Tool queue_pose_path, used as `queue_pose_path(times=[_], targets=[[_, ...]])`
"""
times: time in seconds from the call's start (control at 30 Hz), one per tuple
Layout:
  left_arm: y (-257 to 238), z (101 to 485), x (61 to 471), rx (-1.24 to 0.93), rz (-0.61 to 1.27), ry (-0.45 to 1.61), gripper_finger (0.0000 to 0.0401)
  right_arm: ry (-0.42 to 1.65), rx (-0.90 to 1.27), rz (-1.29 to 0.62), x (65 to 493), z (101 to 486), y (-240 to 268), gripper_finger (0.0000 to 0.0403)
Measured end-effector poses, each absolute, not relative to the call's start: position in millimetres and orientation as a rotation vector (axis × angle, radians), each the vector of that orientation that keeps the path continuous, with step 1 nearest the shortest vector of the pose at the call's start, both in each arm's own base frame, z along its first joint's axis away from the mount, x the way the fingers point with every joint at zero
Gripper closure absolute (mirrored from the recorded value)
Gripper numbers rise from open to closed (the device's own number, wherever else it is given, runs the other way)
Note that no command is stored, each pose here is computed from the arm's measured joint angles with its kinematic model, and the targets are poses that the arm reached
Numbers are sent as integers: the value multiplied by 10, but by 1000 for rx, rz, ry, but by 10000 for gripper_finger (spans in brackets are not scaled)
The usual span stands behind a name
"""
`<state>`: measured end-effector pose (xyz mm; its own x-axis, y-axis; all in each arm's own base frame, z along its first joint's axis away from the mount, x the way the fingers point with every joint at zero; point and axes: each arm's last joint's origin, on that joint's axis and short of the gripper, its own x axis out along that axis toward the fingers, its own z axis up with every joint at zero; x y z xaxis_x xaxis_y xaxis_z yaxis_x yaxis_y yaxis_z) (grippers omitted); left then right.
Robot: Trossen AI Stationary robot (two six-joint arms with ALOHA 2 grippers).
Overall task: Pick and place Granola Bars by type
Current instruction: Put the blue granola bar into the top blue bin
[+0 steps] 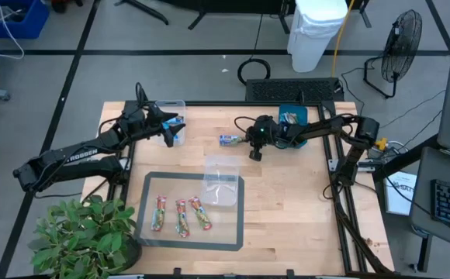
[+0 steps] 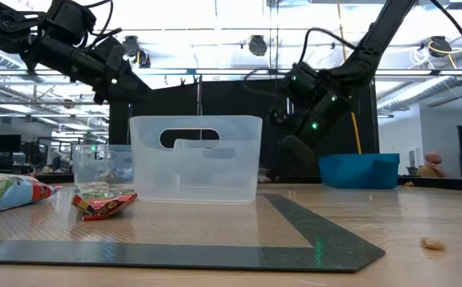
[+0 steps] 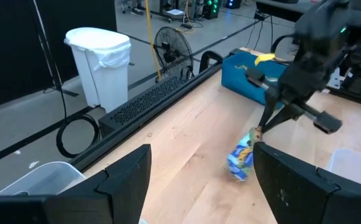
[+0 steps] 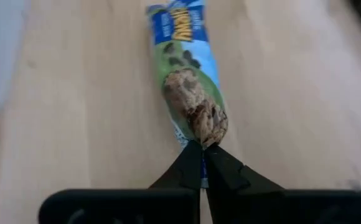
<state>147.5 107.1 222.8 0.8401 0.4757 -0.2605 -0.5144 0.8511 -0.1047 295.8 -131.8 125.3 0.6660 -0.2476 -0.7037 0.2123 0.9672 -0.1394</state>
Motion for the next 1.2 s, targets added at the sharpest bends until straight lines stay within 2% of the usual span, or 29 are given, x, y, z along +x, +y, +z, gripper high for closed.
queue_pose_path(times=[0.23, 0.47, 0.7, 0.83, 1.2], targets=[[1070, 2227, 1475, -175, 526, 230, 123, 655, -142, -265, 2986, 1638, -1203, 402], [1057, 2231, 1486, -197, 519, 221, 123, 426, -211, -291, 3008, 1960, -1111, 402], [1043, 2231, 1630, -185, 469, 169, 123, 235, -248, -320, 3013, 2054, -1084, 402], [1044, 2184, 1774, -172, 430, 145, 123, 154, -265, -397, 2977, 2083, -1091, 403], [970, 2091, 2166, -89, 306, -17, 123, 102, -272, -421, 2955, 2102, -1088, 403]])
